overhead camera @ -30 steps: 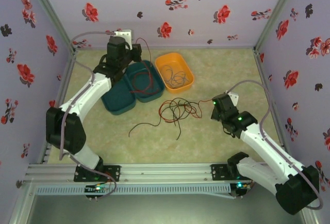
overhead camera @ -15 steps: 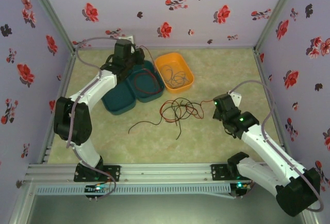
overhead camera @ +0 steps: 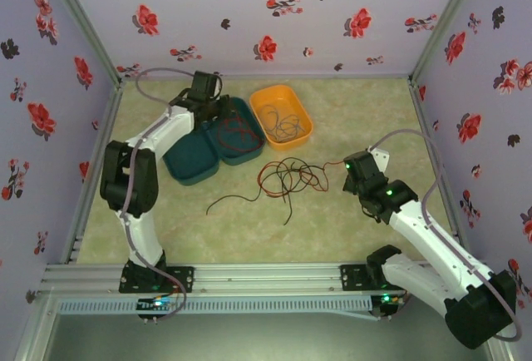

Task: Untangle the cables

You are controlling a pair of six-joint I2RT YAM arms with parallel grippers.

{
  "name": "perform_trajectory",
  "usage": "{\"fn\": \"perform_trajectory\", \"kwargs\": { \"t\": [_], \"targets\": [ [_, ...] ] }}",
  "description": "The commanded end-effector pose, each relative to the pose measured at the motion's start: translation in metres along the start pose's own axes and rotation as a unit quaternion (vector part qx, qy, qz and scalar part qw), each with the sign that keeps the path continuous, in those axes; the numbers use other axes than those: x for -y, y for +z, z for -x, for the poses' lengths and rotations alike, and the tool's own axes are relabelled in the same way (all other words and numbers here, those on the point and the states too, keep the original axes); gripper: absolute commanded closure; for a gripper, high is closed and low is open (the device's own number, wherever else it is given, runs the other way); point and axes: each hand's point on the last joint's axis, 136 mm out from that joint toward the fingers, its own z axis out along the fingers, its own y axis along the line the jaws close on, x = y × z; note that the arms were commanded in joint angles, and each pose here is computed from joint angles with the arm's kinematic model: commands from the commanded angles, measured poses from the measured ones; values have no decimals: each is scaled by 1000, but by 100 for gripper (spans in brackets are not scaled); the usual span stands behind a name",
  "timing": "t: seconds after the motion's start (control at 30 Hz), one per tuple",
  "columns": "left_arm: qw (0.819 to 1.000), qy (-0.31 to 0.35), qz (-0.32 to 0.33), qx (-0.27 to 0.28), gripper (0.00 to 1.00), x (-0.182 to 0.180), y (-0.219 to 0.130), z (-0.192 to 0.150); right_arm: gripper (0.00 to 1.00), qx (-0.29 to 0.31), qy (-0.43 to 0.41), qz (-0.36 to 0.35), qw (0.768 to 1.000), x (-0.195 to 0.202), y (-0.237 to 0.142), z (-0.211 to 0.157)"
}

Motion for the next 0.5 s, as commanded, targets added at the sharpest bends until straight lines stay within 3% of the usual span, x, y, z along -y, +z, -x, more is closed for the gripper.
{"fn": "perform_trajectory", "kwargs": {
  "t": [0.0, 0.17, 0.33, 0.4, 0.47],
  "targets": [
    [999, 26, -8, -29, 87, 5, 1, -2, 100, 10, 27, 17, 999, -5, -3, 6],
    [997, 46, -2, -54, 72, 6, 10, -5, 100, 18, 35, 41, 998, -10, -9, 11],
    [995, 82, 27, -52, 37, 7, 4, -2, 100, 17, 30, 72, 997, -21, -19, 16],
    [992, 104, 53, -47, 30, 6, 1, 0, 100, 9, 27, 87, 996, -26, -22, 15],
    [990, 116, 71, -44, 29, 5, 0, 2, 100, 10, 25, 92, 995, -28, -24, 17]
  ]
}}
